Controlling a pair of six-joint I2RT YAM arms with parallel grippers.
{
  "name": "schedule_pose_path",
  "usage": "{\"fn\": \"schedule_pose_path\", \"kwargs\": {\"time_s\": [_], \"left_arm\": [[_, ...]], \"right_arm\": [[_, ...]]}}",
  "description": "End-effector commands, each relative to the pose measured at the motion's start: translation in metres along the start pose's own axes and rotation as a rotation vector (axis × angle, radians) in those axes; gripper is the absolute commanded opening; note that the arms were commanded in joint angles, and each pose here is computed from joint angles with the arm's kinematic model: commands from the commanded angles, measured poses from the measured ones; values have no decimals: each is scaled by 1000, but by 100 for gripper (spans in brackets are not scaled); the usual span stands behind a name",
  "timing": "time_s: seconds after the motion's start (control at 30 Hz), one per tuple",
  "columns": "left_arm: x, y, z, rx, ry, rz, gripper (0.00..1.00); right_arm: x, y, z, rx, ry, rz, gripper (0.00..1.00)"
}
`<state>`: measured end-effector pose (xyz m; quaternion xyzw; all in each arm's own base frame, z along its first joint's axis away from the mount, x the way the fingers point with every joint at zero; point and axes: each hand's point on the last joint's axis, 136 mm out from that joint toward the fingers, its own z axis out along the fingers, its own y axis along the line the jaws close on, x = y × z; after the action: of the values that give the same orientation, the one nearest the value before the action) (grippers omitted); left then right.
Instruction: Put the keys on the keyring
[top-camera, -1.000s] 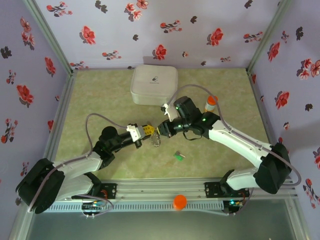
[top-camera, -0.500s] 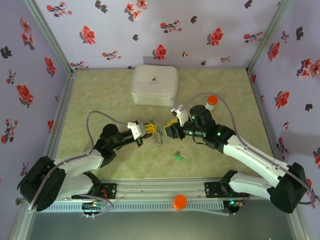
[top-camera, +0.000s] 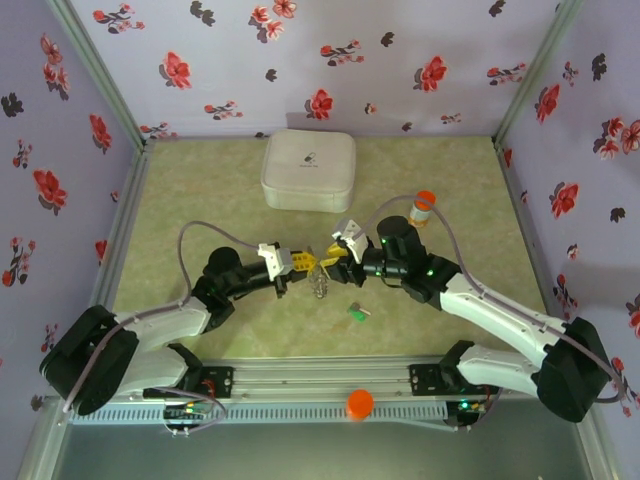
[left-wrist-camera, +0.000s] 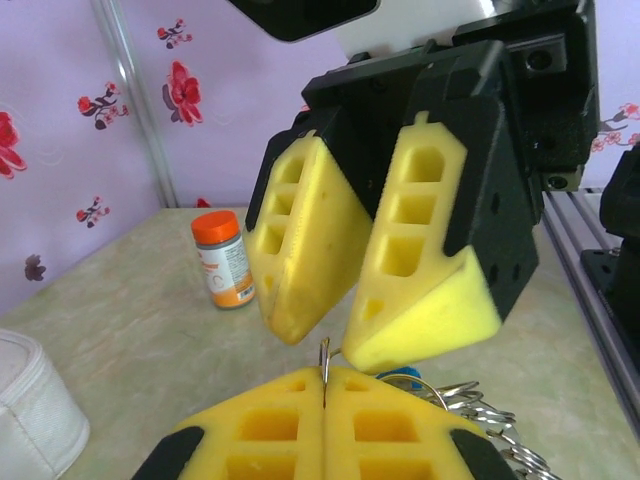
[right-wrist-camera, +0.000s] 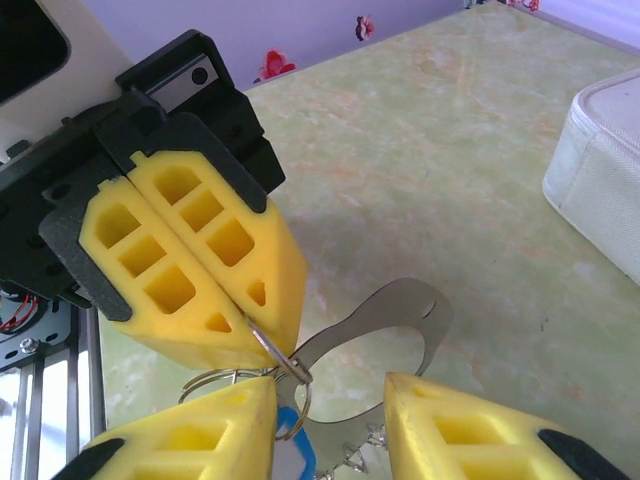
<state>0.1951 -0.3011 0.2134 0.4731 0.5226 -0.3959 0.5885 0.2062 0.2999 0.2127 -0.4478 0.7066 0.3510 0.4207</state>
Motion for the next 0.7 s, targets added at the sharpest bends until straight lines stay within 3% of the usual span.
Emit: {"fn": "schedule_pose_path", "kwargs": {"time_s": [0.0,0.33,0.67], "left_arm": [[-27,-4,2,35,-87,40,0],[-31,-9,1,72,-99,25,0],[-40,-14,-1,102,-128,12,0]], "right_arm": [[-19,-2,-5,10,-49,-58,32],[-21,12,-2,-77,-51,-108,30],[-17,18,-1,-124,-41,-147,19]]}}
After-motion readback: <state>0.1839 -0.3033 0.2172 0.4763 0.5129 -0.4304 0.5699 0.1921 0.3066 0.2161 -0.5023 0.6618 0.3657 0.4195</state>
